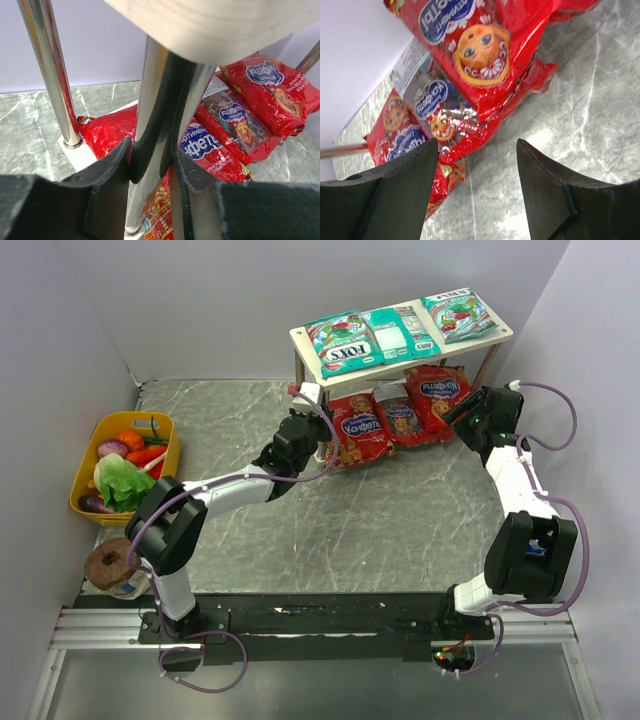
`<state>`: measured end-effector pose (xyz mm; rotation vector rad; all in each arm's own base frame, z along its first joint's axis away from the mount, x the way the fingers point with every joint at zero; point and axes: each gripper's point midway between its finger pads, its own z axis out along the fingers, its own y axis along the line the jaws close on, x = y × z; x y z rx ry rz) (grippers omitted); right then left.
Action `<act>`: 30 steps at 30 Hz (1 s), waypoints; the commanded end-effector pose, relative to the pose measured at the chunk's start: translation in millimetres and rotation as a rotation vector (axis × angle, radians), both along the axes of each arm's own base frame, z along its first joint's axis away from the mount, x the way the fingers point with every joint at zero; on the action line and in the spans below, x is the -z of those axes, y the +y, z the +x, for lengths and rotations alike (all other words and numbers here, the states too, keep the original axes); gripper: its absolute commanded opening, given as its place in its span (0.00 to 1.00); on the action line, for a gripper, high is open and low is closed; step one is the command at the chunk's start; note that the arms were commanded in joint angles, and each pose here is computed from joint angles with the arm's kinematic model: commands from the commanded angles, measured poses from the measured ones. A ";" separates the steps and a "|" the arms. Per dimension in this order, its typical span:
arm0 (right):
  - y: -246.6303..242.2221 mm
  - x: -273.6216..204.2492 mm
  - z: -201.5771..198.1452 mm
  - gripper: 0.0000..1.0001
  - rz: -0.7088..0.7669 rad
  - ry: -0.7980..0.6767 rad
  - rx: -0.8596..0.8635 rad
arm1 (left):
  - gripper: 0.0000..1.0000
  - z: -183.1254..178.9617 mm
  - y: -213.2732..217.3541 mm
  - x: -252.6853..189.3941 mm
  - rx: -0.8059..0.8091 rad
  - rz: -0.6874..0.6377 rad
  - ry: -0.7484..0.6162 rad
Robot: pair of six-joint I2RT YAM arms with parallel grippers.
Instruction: Place and organize the candy bags onto the shelf
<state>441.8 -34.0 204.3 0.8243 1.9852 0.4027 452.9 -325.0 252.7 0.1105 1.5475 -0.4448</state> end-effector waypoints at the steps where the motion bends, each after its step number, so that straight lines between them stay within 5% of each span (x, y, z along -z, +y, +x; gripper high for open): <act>1: -16.3 -26.5 17.6 0.70 -0.005 -0.068 0.049 | 0.01 7.2 35.3 -18.1 -0.147 -0.098 -0.012; 15: -57.2 -40.0 30.5 0.71 -0.069 -0.081 0.140 | 0.01 -29.8 69.6 -23.2 -0.158 -0.063 -0.012; 21: -60.2 -44.2 47.2 0.77 -0.202 -0.109 0.029 | 0.01 -32.2 78.4 -13.8 -0.120 -0.062 0.037; 30: -73.3 -59.7 87.5 0.79 -0.369 -0.306 0.006 | 0.01 -34.5 80.1 11.6 -0.009 -0.079 0.170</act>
